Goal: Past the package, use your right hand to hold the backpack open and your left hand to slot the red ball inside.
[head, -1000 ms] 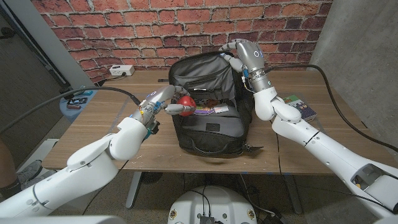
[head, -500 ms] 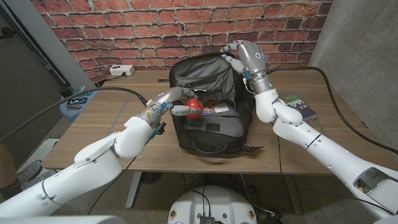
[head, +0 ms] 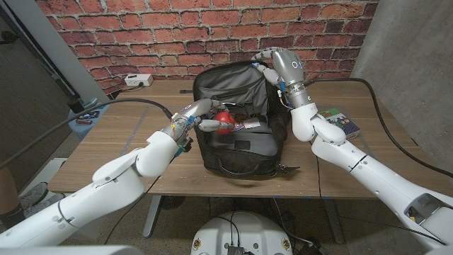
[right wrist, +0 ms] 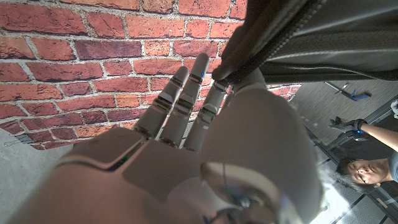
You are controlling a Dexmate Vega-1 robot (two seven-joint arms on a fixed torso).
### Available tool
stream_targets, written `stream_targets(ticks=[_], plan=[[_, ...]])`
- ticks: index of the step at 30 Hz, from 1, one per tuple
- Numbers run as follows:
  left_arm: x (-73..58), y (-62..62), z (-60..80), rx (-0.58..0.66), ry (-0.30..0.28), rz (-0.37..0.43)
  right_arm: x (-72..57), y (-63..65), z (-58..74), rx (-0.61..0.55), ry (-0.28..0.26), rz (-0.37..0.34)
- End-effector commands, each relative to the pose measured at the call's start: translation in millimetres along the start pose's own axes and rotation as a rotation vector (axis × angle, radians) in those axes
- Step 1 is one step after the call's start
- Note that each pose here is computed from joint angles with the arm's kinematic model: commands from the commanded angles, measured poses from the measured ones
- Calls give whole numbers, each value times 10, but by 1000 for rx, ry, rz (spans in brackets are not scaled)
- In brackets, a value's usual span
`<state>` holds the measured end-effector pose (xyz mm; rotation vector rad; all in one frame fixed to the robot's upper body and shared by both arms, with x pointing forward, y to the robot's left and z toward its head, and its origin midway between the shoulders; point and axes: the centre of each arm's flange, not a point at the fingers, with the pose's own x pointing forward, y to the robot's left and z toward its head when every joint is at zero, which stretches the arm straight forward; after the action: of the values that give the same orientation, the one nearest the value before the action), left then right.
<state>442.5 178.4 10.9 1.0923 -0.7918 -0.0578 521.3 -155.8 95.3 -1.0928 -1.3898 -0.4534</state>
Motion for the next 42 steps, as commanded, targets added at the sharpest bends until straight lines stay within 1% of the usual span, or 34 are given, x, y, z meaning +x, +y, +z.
stream_targets(ticks=[1,7,13,16,20,31,37,42], plan=[[153,-56,54,-9,-38,-5,-52,-18,-1,9,6,-9],[216,-137,105,-36,-56,-22,-71,-33,-9,9,5,-6],[252,-185,153,-67,-68,-50,-93,-45,-27,11,8,-8],[282,-228,188,-73,-79,-62,-107,-47,-33,12,14,-12],[315,-258,212,-82,-87,-73,-118,-57,-41,13,9,-8],[369,-281,238,-73,-101,-80,-175,-83,-62,14,21,-11],[396,-288,224,-62,-108,-84,-189,-88,-44,14,25,-11],[389,-283,191,-53,-103,-93,-199,-83,-22,13,31,-9]])
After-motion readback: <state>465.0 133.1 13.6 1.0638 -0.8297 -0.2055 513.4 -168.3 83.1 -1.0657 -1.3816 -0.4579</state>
